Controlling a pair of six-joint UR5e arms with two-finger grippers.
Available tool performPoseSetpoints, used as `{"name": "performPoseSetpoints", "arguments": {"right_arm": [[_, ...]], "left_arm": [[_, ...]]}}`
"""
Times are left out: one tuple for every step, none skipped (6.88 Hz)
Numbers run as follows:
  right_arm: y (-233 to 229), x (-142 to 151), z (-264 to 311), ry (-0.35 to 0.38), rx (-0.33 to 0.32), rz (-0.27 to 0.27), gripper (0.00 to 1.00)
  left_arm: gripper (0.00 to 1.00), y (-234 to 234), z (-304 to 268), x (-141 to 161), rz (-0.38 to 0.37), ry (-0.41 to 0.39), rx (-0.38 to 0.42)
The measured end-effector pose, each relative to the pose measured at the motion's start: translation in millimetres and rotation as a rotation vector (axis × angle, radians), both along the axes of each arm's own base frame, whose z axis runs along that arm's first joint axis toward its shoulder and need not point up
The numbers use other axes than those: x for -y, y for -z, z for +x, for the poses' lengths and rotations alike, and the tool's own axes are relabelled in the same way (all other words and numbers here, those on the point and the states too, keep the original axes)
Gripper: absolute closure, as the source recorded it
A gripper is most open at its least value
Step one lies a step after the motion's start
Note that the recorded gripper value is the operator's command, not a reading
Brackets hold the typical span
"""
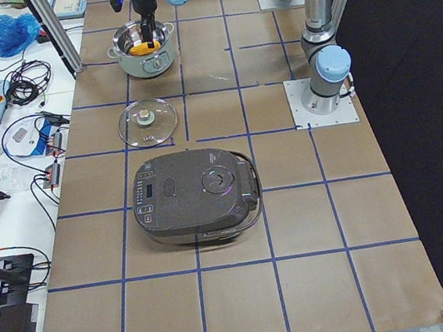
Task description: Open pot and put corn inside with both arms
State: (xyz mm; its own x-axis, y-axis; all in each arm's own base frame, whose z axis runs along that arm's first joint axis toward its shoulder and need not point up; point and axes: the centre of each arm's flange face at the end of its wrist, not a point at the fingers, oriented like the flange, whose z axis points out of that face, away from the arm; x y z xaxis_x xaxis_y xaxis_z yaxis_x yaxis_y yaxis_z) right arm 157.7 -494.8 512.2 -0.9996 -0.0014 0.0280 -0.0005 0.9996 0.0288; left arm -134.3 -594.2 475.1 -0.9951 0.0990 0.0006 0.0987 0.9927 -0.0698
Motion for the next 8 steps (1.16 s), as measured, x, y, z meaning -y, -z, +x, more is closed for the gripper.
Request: {"name": "performPoseSetpoints", "arguments": {"right_arm": [[-0.9, -1.9, -0.5, -0.002, 0.0, -0.007, 0.0], [-1.1, -1.4, -0.6, -0.006, 0.003, -0.013, 0.0], [-1.7, -0.4, -0.5, -0.01, 0.004, -0.02, 0.0], [-2.0, 0.3, -0.6, -0.014, 0.003, -0.024, 0.0], [-1.9, 0.9, -0.6, -0.016, 0.004, -0.026, 0.0], [-1.6, 1.2, -0.4, -0.017, 0.005, -0.026, 0.0], [-1.6, 1.3, -0.3, -0.017, 0.007, -0.026, 0.0], [-1.7, 1.1, 0.0, -0.018, 0.008, -0.026, 0.0]], "left_arm": [[0.0, -1.0, -3.1, -5.0, 0.0, 0.008, -0.001], [0.0, 3.4, -3.2, -8.2, 0.008, 0.009, -0.001], [0.0, 7.4, -2.5, -9.0, 0.01, 0.008, -0.003], [0.0, 8.9, -1.6, -9.0, 0.009, 0.007, -0.004], [0.0, 8.7, -0.3, -9.1, 0.008, 0.006, -0.005], [0.0, 8.1, 1.6, -8.9, 0.006, 0.004, -0.005], [0.0, 7.6, 3.0, -8.6, 0.005, 0.002, -0.005], [0.0, 6.4, 3.8, -8.5, 0.002, 0.001, -0.005]]}}
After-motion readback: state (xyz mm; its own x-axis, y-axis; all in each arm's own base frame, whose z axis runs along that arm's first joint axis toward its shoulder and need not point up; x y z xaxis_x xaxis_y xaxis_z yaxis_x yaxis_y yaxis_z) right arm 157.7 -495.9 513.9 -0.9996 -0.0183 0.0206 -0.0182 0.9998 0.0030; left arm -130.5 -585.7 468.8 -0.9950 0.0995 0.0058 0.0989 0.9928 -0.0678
